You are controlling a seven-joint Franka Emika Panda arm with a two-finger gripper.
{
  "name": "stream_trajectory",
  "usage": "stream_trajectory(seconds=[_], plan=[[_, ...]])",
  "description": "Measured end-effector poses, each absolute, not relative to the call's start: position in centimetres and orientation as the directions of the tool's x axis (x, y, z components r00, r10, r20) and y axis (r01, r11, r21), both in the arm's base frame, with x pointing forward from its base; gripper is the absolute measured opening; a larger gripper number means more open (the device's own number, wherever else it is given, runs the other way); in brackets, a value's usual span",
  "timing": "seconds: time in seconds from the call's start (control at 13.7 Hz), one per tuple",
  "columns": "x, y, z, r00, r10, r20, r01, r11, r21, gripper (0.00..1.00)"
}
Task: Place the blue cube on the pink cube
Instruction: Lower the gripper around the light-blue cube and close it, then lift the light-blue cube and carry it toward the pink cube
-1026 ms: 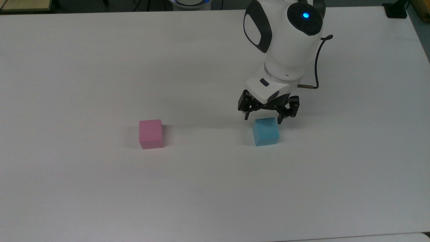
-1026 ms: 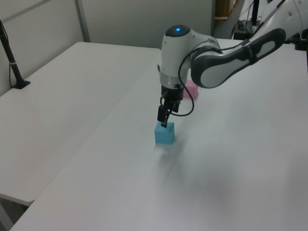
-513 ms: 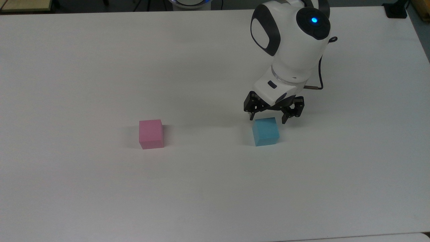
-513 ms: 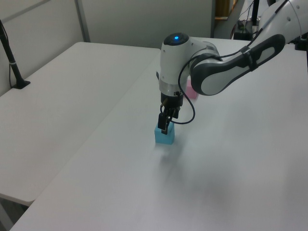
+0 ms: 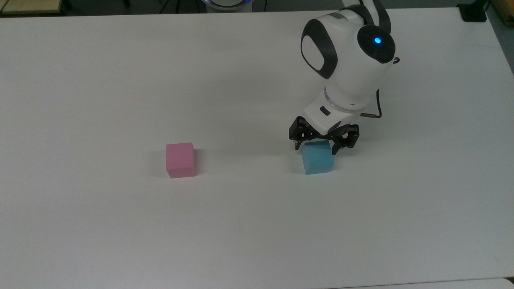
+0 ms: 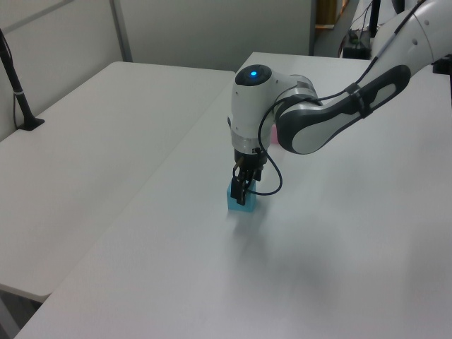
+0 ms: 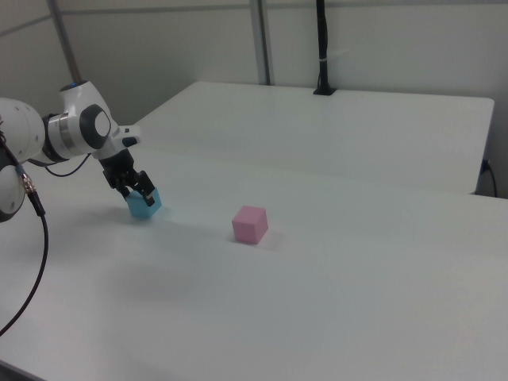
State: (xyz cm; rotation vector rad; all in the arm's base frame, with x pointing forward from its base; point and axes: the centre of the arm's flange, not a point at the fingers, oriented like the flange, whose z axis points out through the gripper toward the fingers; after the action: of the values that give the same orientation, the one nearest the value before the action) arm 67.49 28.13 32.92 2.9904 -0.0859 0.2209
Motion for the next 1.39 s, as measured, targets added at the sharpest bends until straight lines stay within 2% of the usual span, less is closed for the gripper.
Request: stream_trajectory(seconds=[0.15,0.29,0.37,0.59,0.81,1.25,1.39], plan=[[67.6,28.3,32.8,0.987,-0.045,0.152,-0.066,-0.988,0.136,0.92],[67.6,28.5,33.0,0.987,-0.043,0.155,-0.064,-0.989,0.135,0.66],[67.7,28.6,33.1,0.987,-0.042,0.158,-0.063,-0.989,0.133,0.62],[67.6,28.8,33.2,0.986,-0.040,0.160,-0.062,-0.989,0.133,0.57],[67.9,28.8,34.0,0.984,-0.041,0.174,-0.064,-0.990,0.127,0.57],[68.3,27.1,38.1,0.975,-0.069,0.209,-0.096,-0.988,0.122,0.57],[68.4,25.0,40.8,0.974,-0.083,0.211,-0.112,-0.985,0.131,0.57]])
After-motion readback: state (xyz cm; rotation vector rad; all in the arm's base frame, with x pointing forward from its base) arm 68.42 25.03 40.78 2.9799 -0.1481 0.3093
